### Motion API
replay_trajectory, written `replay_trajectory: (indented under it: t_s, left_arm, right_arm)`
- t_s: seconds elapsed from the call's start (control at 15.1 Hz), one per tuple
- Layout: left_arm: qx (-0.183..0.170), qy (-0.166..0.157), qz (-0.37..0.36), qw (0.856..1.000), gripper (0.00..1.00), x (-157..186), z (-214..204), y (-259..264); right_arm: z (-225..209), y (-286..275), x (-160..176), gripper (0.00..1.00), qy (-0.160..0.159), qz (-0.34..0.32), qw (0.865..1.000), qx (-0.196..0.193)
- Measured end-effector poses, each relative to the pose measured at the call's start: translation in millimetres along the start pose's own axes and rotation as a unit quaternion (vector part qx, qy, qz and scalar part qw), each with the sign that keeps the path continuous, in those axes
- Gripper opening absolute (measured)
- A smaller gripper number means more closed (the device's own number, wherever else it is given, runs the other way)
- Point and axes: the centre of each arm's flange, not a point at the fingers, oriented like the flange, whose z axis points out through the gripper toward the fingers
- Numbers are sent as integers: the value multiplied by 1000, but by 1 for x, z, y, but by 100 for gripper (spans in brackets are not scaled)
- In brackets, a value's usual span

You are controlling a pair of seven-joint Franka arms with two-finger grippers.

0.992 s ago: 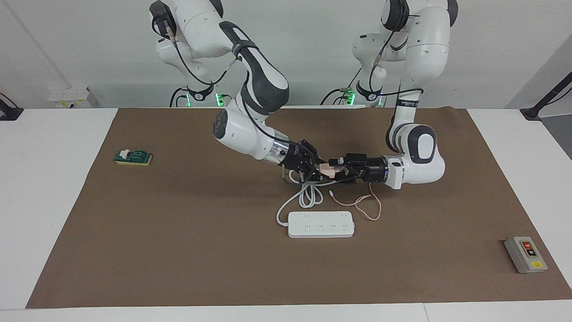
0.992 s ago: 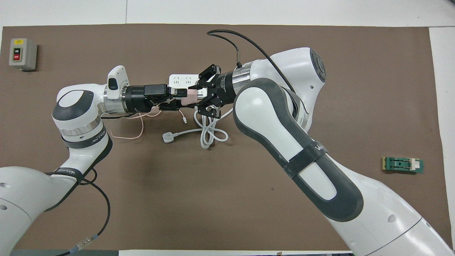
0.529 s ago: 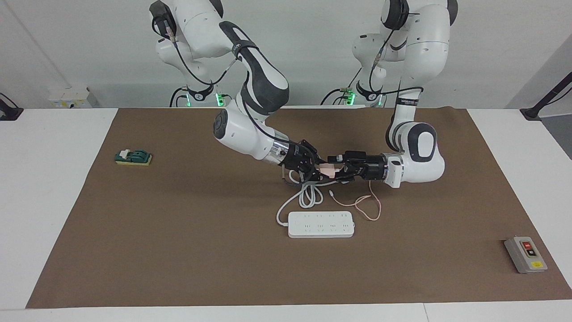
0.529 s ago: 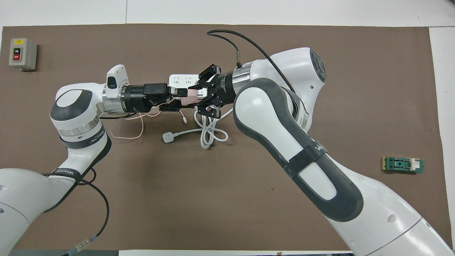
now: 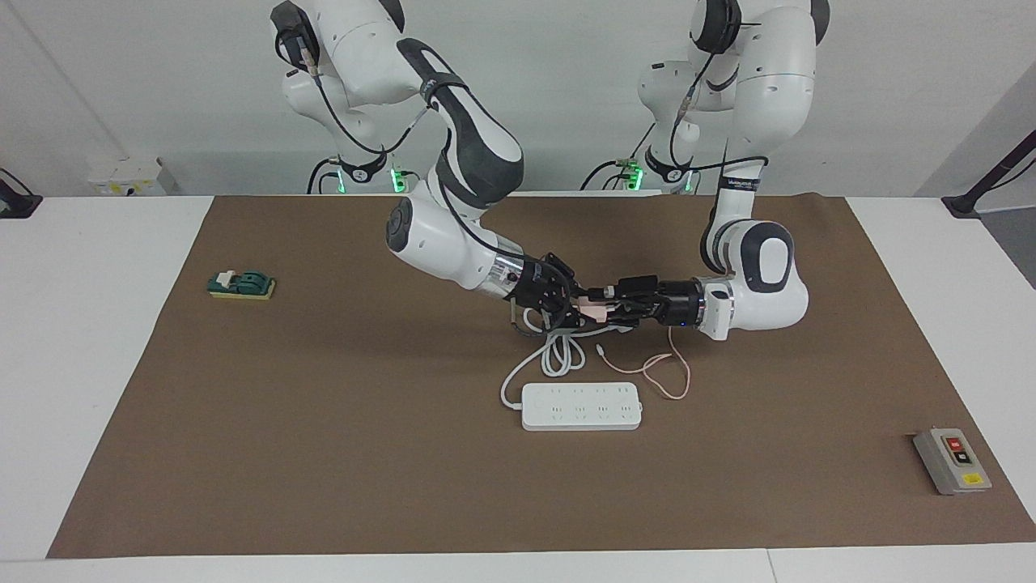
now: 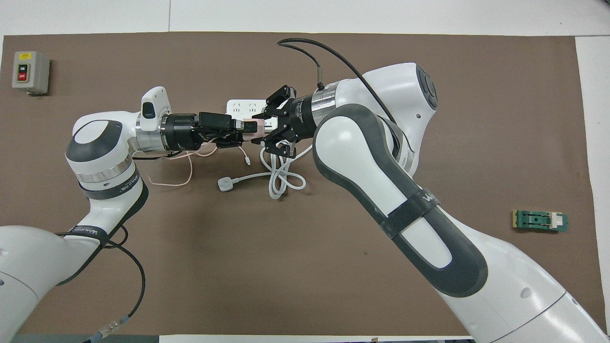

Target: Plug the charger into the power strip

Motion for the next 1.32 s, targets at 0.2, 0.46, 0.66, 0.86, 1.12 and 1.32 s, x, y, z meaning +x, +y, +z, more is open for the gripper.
replay_trajectory:
  t_s: [0.2, 0.46, 0.66, 0.86, 1.12, 1.32]
  left_arm:
    - [5, 5, 7, 1000, 30, 0, -1, -3]
    - [7, 6, 8, 1000, 30, 0, -1, -3]
    - [21, 9, 5, 1000, 30, 1, -7, 2]
    - [58, 2, 12, 998, 30, 4, -26, 18]
    - [140, -6, 50, 989, 30, 18, -73, 55]
    - [236, -24, 96, 967, 30, 30, -101, 84]
  right_arm:
    - [-1, -1, -1, 48, -1, 2, 1000, 1]
    - [-1, -1, 0, 48, -1, 3, 1000, 1]
    - [-1, -1, -1, 72, -1, 2, 1000, 1]
    - [-4, -3, 0, 100, -1, 2, 1000, 4]
    - [-29, -16, -1, 100, -6, 1, 1000, 20]
    - [-81, -29, 4, 100, 11, -12, 1000, 23]
